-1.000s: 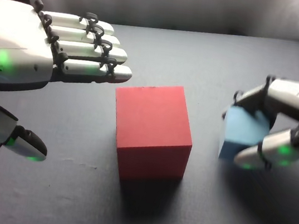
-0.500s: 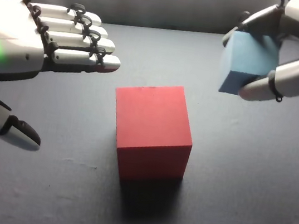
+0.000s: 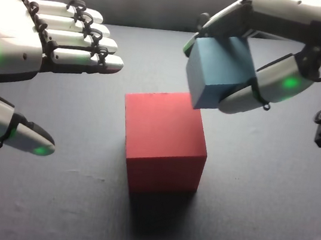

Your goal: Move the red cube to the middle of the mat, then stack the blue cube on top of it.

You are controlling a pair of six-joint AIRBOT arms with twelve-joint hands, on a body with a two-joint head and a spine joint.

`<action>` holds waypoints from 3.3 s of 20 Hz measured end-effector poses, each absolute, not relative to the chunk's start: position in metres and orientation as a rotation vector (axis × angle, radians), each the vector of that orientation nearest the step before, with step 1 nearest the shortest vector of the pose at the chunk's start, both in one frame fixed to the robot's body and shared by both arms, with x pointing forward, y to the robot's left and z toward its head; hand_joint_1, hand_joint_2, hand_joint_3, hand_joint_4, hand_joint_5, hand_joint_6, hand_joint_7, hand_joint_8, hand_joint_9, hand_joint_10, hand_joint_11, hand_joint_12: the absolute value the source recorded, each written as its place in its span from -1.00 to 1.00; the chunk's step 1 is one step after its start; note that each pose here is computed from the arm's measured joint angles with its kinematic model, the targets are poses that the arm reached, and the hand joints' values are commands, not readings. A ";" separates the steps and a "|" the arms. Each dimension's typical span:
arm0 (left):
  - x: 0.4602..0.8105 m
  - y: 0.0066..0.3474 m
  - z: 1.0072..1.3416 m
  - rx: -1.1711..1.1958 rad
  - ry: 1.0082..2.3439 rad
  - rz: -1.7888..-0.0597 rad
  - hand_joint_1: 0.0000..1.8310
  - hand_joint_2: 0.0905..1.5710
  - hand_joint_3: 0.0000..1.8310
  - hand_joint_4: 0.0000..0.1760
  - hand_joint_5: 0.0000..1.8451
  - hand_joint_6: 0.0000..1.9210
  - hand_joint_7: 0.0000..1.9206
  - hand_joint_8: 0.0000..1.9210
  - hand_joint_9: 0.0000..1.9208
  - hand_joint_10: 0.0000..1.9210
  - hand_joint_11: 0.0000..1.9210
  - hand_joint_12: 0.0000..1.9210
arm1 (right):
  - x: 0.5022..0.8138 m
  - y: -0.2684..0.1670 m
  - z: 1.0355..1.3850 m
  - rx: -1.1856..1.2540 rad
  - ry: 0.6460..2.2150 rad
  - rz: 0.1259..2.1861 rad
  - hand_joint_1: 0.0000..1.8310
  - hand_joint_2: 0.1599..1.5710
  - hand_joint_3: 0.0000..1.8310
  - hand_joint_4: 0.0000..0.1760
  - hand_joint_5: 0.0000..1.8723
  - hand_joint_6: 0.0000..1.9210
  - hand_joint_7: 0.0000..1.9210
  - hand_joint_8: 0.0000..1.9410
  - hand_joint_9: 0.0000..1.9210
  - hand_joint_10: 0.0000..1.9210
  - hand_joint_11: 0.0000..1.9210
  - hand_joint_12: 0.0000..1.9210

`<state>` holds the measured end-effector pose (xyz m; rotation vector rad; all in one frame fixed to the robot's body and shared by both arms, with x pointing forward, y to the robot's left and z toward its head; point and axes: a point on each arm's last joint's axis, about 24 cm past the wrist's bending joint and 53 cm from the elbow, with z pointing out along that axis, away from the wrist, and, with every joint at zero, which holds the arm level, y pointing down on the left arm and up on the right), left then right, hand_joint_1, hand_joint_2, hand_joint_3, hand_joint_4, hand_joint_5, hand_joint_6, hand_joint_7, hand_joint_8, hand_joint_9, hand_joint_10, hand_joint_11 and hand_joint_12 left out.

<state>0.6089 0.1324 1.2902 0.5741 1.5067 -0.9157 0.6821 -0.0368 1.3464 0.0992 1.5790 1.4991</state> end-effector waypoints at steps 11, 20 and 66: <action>0.613 0.137 1.287 0.568 1.519 -0.902 -0.83 0.57 -0.98 -1.00 -0.90 -0.99 -0.92 -0.99 -0.94 -0.99 -1.00 -1.00 | 0.671 0.021 1.347 0.035 1.650 1.610 0.50 0.33 -1.00 -1.00 0.02 -0.03 0.13 -0.06 -0.10 0.19 -0.44 0.26; 0.613 0.138 1.287 0.568 1.518 -0.903 -0.83 0.61 -0.99 -1.00 -0.91 -0.99 -0.93 -0.99 -0.95 -0.99 -1.00 -1.00 | 0.678 0.041 1.331 0.022 1.748 1.628 0.50 0.35 -1.00 -1.00 0.00 0.01 0.12 -0.02 -0.14 0.24 -0.54 0.38; 0.617 0.140 1.290 0.531 1.520 -0.905 -0.89 0.64 -1.00 -1.00 -0.91 -1.00 -0.92 -1.00 -0.94 -1.00 -1.00 -1.00 | 0.677 0.022 1.348 -0.087 1.688 1.557 -0.28 -0.22 -1.00 -1.00 -1.00 -1.00 -1.00 -1.00 -1.00 -1.00 -1.00 -1.00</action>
